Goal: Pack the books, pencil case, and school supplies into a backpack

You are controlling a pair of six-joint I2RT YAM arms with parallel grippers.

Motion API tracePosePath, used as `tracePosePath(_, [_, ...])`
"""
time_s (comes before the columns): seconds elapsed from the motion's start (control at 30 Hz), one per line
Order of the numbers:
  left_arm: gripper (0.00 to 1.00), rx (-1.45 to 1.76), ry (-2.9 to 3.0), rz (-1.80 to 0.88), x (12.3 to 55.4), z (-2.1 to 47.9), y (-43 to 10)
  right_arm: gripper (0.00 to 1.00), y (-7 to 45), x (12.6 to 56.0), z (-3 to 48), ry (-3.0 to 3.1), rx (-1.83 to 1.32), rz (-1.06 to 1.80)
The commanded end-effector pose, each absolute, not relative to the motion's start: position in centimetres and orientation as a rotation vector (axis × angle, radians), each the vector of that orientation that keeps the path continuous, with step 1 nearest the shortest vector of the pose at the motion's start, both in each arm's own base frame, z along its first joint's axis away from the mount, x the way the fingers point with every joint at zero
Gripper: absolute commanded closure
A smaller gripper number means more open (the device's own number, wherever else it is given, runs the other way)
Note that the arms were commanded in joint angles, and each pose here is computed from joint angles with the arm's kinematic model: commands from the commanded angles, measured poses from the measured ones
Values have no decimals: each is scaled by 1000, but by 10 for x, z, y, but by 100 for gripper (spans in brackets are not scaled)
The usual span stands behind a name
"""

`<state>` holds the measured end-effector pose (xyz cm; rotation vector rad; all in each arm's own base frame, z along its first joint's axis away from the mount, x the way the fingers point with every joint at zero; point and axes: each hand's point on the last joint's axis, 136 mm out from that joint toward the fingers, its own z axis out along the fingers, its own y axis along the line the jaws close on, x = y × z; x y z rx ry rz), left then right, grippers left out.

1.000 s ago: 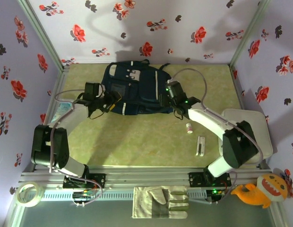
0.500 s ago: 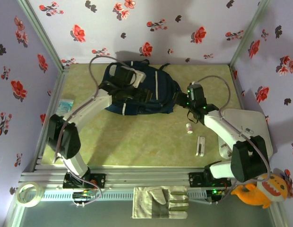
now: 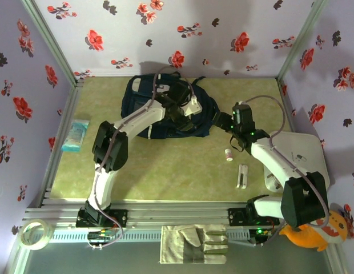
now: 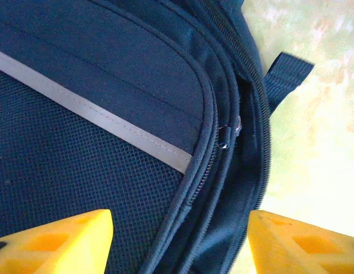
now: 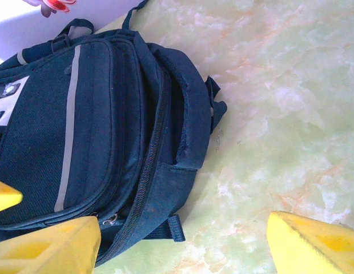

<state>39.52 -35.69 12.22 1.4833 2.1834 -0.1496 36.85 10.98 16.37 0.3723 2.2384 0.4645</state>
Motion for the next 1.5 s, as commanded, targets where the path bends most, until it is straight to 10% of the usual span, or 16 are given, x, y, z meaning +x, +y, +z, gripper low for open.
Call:
tracePosePath(0.0, [41, 1606, 2141, -67, 398, 114, -353, 23, 105, 366, 169, 2215, 402, 477])
tracePosePath(0.6, [100, 1387, 2048, -240, 416, 171, -355, 23, 114, 366, 168, 2221, 288, 510])
tracePosePath(1.23, [100, 953, 1962, -681, 404, 257, -304, 40, 238, 360, 181, 2146, -468, 559])
tracePosePath(1.47, [100, 917, 1958, -714, 406, 262, -300, 60, 265, 367, 169, 2151, -539, 514])
